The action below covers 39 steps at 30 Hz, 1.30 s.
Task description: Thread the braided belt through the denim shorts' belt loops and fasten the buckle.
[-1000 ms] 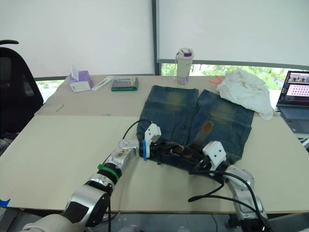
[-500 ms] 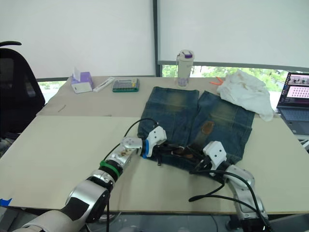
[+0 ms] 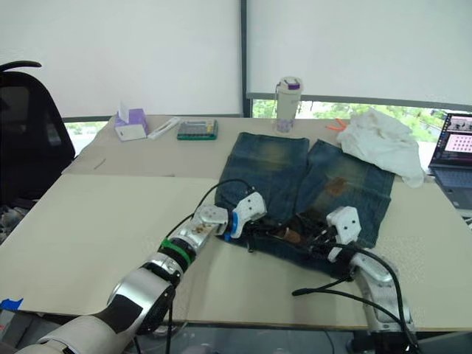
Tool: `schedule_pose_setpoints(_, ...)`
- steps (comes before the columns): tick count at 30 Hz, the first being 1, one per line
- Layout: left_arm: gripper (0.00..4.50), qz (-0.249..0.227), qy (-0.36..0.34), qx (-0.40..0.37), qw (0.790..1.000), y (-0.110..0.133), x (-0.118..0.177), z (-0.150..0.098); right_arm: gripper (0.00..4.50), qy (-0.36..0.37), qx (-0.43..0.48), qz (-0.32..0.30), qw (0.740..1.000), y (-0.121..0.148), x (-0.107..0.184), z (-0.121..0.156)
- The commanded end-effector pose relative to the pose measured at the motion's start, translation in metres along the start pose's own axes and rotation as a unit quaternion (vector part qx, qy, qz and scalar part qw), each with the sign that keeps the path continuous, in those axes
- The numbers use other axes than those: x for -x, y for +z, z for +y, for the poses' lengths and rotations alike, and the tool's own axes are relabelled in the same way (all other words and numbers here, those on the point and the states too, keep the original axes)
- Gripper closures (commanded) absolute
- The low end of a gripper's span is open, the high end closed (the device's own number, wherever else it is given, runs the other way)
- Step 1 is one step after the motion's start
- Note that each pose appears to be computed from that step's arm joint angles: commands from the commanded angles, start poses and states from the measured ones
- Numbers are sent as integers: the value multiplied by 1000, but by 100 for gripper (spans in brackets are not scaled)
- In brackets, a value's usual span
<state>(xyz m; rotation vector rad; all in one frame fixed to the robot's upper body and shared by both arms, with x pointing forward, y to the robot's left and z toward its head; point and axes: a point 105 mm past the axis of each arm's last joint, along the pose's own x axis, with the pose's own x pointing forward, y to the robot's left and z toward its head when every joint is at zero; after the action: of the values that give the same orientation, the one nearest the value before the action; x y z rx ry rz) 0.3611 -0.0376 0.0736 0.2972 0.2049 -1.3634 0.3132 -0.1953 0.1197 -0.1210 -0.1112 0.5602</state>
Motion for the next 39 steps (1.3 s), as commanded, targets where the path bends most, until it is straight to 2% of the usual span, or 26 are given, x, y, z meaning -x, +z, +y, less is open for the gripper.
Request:
schedule_pose_setpoints(1, 449, 61, -17, 55, 996, -43, 4, -13, 450, -47, 6, -50, 998, 32, 6, -15)
schedule_pose_setpoints(5, 449, 46, -20, 81, 995, -41, 2, -16, 450, -40, -2, -48, 998, 28, 1, -3)
schedule_pose_setpoints(8, 449, 65, -25, 71, 995, -48, 3, -18, 450, -42, -4, -52, 998, 30, -1, -1)
schedule_pose_setpoints(10, 449, 55, -11, 62, 996, -45, 4, -14, 450, -40, -3, -54, 998, 31, -2, 0)
schedule_pose_setpoints(13, 449, -16, 44, 78, 996, -19, 9, 7, 450, -27, 2, -55, 998, 32, -3, 5)
schedule_pose_setpoints(17, 449, -107, 109, 94, 984, 17, 27, 37, 450, -21, 1, -55, 998, 31, -2, 6)
schedule_pose_setpoints(22, 449, -148, 119, 81, 978, 36, 46, 49, 450, -13, 3, -53, 998, 29, -1, 7)
schedule_pose_setpoints(28, 449, -163, 79, 44, 982, 47, 48, 36, 450, 5, 16, -46, 999, 26, -2, 10)
schedule_pose_setpoints(35, 449, -253, -19, 26, 967, 102, 34, -1, 450, 43, 49, -33, 997, 22, -9, 20)
schedule_pose_setpoints(39, 334, -263, -65, 35, 962, 114, 28, -19, 450, 61, 63, -30, 996, 22, -15, 26)
